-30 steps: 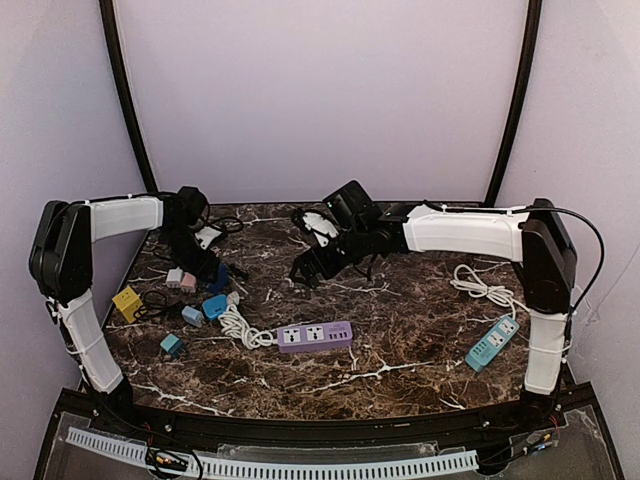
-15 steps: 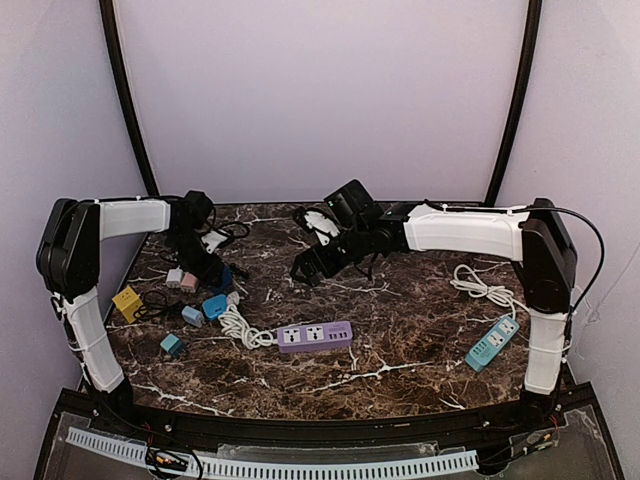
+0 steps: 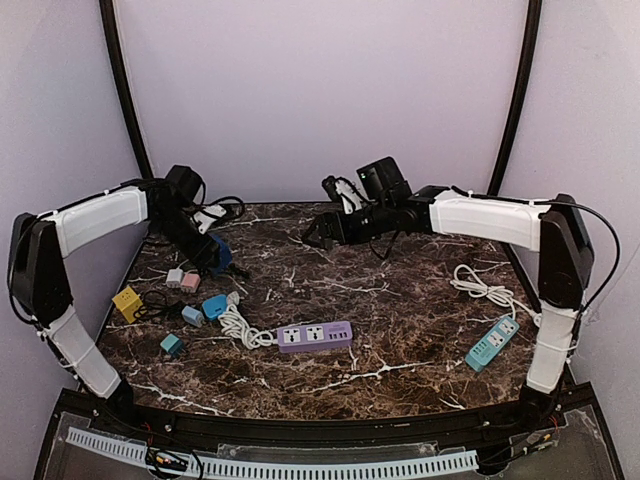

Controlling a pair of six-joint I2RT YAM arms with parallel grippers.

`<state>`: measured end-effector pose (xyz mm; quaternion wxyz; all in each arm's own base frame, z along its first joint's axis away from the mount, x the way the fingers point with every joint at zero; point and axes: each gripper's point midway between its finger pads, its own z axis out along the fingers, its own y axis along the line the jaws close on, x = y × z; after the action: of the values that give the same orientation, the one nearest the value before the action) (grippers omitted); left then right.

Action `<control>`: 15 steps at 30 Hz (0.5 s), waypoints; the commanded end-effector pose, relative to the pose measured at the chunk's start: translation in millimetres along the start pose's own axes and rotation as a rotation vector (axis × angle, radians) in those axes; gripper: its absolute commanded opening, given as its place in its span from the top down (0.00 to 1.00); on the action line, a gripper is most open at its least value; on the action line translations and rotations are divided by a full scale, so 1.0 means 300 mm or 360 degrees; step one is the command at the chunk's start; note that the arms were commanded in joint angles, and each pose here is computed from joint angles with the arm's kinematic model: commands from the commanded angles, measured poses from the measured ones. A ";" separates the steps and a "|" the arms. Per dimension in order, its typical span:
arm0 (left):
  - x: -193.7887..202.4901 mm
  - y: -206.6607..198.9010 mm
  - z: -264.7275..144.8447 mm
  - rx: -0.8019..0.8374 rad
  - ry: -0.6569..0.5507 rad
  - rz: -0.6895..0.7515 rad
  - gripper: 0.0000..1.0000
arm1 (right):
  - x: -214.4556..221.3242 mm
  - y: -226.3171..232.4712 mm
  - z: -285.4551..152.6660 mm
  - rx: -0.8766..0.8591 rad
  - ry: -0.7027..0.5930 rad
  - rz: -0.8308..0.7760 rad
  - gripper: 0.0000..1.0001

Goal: Insert the plug
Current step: Pick up the plug from the center of the board.

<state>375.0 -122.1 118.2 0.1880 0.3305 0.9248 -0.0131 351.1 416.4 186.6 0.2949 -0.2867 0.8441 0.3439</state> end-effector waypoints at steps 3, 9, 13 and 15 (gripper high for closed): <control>-0.123 -0.202 -0.341 0.0018 -0.0413 0.0463 0.98 | -0.182 0.144 -0.066 -0.0521 -0.0214 0.0266 0.04; -0.194 -0.268 -0.484 0.0017 -0.0567 0.0539 0.99 | -0.260 0.328 -0.035 -0.0940 -0.0267 0.0298 0.06; -0.216 -0.314 -0.492 0.0035 -0.0575 0.0601 0.99 | -0.293 0.419 -0.001 -0.1111 -0.0300 0.0310 0.06; -0.221 -0.332 -0.477 0.0017 -0.0558 0.0640 0.99 | -0.281 0.454 0.037 -0.1200 -0.0249 0.0333 0.02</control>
<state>320.0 -209.4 268.1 0.3551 0.4780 0.8021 -0.0456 334.3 503.5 272.1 0.2285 -0.2445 0.7130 0.6161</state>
